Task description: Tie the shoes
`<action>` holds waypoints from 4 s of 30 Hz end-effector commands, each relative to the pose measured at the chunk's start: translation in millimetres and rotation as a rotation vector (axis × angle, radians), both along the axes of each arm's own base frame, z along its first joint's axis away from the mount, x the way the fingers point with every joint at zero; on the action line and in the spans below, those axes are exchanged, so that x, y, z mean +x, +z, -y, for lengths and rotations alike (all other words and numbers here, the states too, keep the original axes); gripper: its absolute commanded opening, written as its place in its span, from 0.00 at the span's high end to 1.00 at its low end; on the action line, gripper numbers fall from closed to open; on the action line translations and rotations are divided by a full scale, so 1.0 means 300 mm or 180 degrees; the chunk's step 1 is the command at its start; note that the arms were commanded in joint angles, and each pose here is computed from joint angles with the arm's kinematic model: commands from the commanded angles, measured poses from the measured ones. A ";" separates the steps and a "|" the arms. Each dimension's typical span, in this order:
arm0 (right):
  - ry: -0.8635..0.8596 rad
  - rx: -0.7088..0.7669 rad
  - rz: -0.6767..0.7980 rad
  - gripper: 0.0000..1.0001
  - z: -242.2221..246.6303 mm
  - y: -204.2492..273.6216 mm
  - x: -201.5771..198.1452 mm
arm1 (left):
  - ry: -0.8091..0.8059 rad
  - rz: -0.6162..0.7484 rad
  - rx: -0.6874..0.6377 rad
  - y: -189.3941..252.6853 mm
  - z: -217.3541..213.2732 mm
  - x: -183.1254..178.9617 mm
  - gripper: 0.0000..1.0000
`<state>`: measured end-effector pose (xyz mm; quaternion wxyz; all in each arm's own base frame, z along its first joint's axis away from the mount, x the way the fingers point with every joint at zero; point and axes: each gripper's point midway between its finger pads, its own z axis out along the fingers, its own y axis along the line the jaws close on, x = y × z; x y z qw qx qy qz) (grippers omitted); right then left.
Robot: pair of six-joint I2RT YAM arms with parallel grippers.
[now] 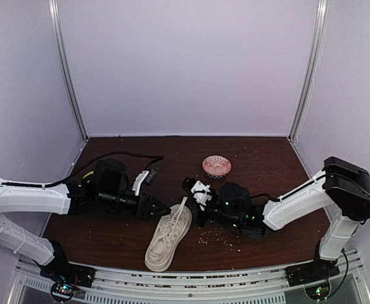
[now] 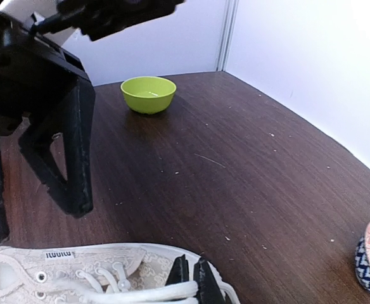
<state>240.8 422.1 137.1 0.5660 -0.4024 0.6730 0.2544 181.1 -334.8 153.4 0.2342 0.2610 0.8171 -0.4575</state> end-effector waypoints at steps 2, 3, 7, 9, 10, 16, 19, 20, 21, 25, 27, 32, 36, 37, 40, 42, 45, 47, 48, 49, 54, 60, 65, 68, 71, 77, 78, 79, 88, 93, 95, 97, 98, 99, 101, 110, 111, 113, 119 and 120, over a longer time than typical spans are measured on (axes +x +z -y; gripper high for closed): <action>-0.0183 -0.0457 -0.0070 1.00 0.106 0.004 -0.011 | 0.0598 0.0081 0.0391 -0.119 -0.120 0.043 0.31; -0.0189 -0.0531 -0.0144 1.00 0.113 -0.010 -0.017 | 0.0612 0.0017 0.0421 -0.149 -0.134 0.030 0.29; -0.0317 -0.0744 -0.0505 1.00 0.150 -0.064 -0.030 | 0.0515 -0.0293 0.0243 -0.213 -0.143 -0.049 0.26; -0.0365 -0.0888 -0.0670 1.00 0.174 -0.087 -0.048 | 0.0409 -0.0347 0.0154 -0.213 -0.131 -0.089 0.26; -0.0384 -0.0921 -0.0718 1.00 0.183 -0.090 -0.058 | 0.0363 -0.0363 0.0157 -0.216 -0.127 -0.107 0.26; -0.0405 -0.0833 -0.0953 0.95 0.213 -0.057 -0.122 | 0.0033 -0.0648 0.0065 -0.247 -0.090 -0.215 0.26; -0.0346 -0.0788 -0.1054 0.91 0.209 -0.065 -0.164 | -0.0208 -0.0738 0.0020 -0.250 -0.037 -0.282 0.26; -0.0332 -0.0782 -0.1077 0.91 0.206 -0.070 -0.177 | -0.0275 -0.0744 0.0001 -0.247 -0.014 -0.299 0.26; -0.0328 -0.0765 -0.1083 0.91 0.202 -0.070 -0.184 | -0.0335 -0.0743 -0.0012 -0.242 0.008 -0.314 0.26; -0.0417 -0.0725 -0.1080 0.92 0.195 -0.069 -0.189 | -0.0288 -0.0565 0.0027 -0.213 0.038 -0.296 0.26; -0.0543 -0.0667 -0.1070 0.89 0.211 -0.058 -0.175 | -0.0146 -0.0351 0.0176 -0.197 0.017 -0.258 0.26; -0.0957 -0.0367 -0.0999 0.69 0.303 -0.003 -0.138 | 0.0251 0.0115 0.0639 -0.136 -0.083 -0.160 0.21; -0.1386 -0.0028 -0.0948 0.51 0.429 0.041 -0.110 | 0.0368 0.0349 0.0544 -0.045 -0.102 -0.085 0.19; -0.1464 0.0058 -0.0958 0.49 0.457 0.047 -0.105 | 0.0340 0.0392 0.0520 -0.025 -0.090 -0.071 0.20; -0.1686 0.0249 -0.1122 0.43 0.534 0.025 -0.085 | 0.0155 0.0492 0.0517 0.020 -0.029 -0.043 0.24; -0.1759 0.0308 -0.1306 0.40 0.567 -0.010 -0.081 | -0.0018 0.0512 0.0525 0.038 0.028 -0.032 0.28; -0.1701 0.0396 -0.1543 0.37 0.574 -0.051 -0.089 | -0.0299 0.0498 0.0674 0.029 0.117 -0.011 0.36; -0.1753 0.0398 -0.1615 0.36 0.586 -0.079 -0.086 | -0.0417 0.0484 0.0830 0.005 0.146 0.003 0.44; -0.1837 0.0363 -0.1653 0.36 0.600 -0.098 -0.080 | -0.0454 0.0480 0.0892 -0.004 0.156 0.009 0.46; -0.1909 0.0317 -0.1682 0.37 0.612 -0.114 -0.075 | -0.0477 0.0470 0.0939 -0.013 0.165 0.015 0.47; -0.2094 0.0045 -0.1755 0.40 0.622 -0.154 -0.060 | -0.0332 0.0508 0.0977 -0.006 0.184 0.056 0.47; -0.2033 -0.0120 -0.2090 0.43 0.573 -0.217 -0.061 | 0.0350 0.0785 0.0865 0.065 0.150 0.150 0.43; -0.1783 -0.0390 -0.2221 0.48 0.528 -0.267 -0.067 | 0.0737 0.0939 0.0818 0.132 0.114 0.201 0.42; -0.1641 -0.0648 -0.2201 0.51 0.518 -0.280 -0.070 | 0.1056 0.1203 0.0721 0.191 0.062 0.211 0.34; -0.1565 -0.0844 -0.2139 0.51 0.522 -0.284 -0.064 | 0.1438 0.1352 0.0666 0.238 -0.035 0.229 0.24; -0.1553 -0.1079 -0.2025 0.49 0.543 -0.275 -0.025 | 0.1627 0.1361 0.0648 0.249 -0.127 0.242 0.02; -0.1547 -0.1124 -0.2025 0.49 0.543 -0.277 -0.016 | 0.1719 0.1303 0.0629 0.237 -0.151 0.250 0.02; -0.1531 -0.1170 -0.2024 0.50 0.540 -0.277 -0.009 | 0.1823 0.1228 0.0590 0.229 -0.177 0.261 0.02; -0.1423 -0.1614 -0.2136 0.56 0.538 -0.366 0.002 | 0.1978 0.1166 0.0703 0.207 -0.262 0.275 0.02; -0.1261 -0.1695 -0.2135 0.57 0.512 -0.389 -0.001 | 0.1998 0.1162 0.0736 0.187 -0.280 0.267 0.02; -0.1248 -0.1768 -0.2131 0.60 0.511 -0.393 0.002 | 0.1986 0.1117 0.0733 0.176 -0.278 0.263 0.02; -0.1205 -0.1797 -0.2145 0.62 0.505 -0.397 -0.003 | 0.1955 0.1079 0.0750 0.165 -0.272 0.259 0.02; -0.1192 -0.1811 -0.2152 0.63 0.506 -0.401 -0.006 | 0.1955 0.1074 0.0775 0.161 -0.273 0.260 0.03; -0.1183 -0.1828 -0.2157 0.63 0.508 -0.404 -0.008 | 0.1961 0.1062 0.0807 0.154 -0.276 0.260 0.03; -0.1153 -0.1869 -0.2194 0.65 0.511 -0.413 -0.022 | 0.1968 0.1042 0.0852 0.145 -0.279 0.261 0.03; -0.1001 -0.1890 -0.2304 0.76 0.513 -0.443 -0.081 | 0.1822 0.1035 0.0918 0.142 -0.240 0.268 0.04; -0.1030 -0.1898 -0.2308 0.83 0.518 -0.448 -0.081 | 0.1792 0.1034 0.0944 0.141 -0.231 0.271 0.04; -0.1050 -0.1874 -0.2335 0.98 0.517 -0.441 -0.084 | 0.1730 0.1030 0.0989 0.145 -0.212 0.278 0.06; -0.1245 -0.1568 -0.2331 1.00 0.573 -0.333 -0.122 | 0.1390 0.0996 0.0988 0.154 -0.104 0.272 0.14; -0.1307 -0.1495 -0.2339 1.00 0.592 -0.313 -0.130 | 0.1334 0.1012 0.1012 0.155 -0.080 0.269 0.15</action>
